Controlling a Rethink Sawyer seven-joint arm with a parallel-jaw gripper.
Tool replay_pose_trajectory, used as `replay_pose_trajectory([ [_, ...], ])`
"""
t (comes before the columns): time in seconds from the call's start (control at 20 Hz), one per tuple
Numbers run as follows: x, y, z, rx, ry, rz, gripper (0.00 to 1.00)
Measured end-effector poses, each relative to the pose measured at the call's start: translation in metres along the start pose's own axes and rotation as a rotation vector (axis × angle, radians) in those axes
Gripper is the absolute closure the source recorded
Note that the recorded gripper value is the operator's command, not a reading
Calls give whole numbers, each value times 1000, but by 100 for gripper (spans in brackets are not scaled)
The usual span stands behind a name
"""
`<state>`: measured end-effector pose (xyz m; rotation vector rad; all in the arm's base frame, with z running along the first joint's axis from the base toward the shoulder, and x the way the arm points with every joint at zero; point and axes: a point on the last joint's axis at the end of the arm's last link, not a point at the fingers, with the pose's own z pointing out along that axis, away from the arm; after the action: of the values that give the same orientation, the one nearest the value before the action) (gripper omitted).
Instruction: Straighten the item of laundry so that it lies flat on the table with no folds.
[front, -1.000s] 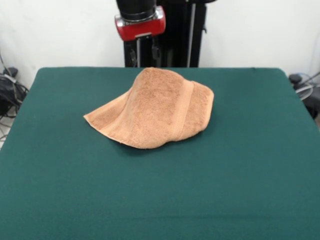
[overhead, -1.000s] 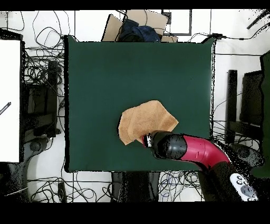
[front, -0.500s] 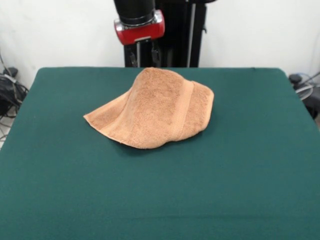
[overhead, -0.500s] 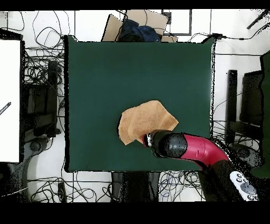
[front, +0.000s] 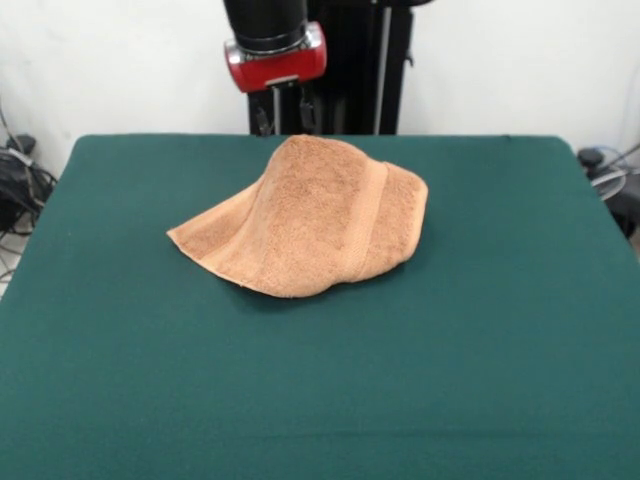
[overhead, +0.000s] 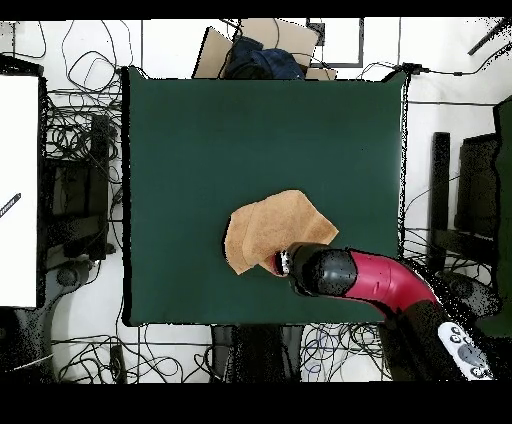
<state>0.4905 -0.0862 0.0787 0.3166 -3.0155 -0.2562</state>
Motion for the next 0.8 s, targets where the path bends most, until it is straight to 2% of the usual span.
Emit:
replay_pose_trajectory([
  [0.8, -31, -36, -19, 49, -46, 24, 0],
])
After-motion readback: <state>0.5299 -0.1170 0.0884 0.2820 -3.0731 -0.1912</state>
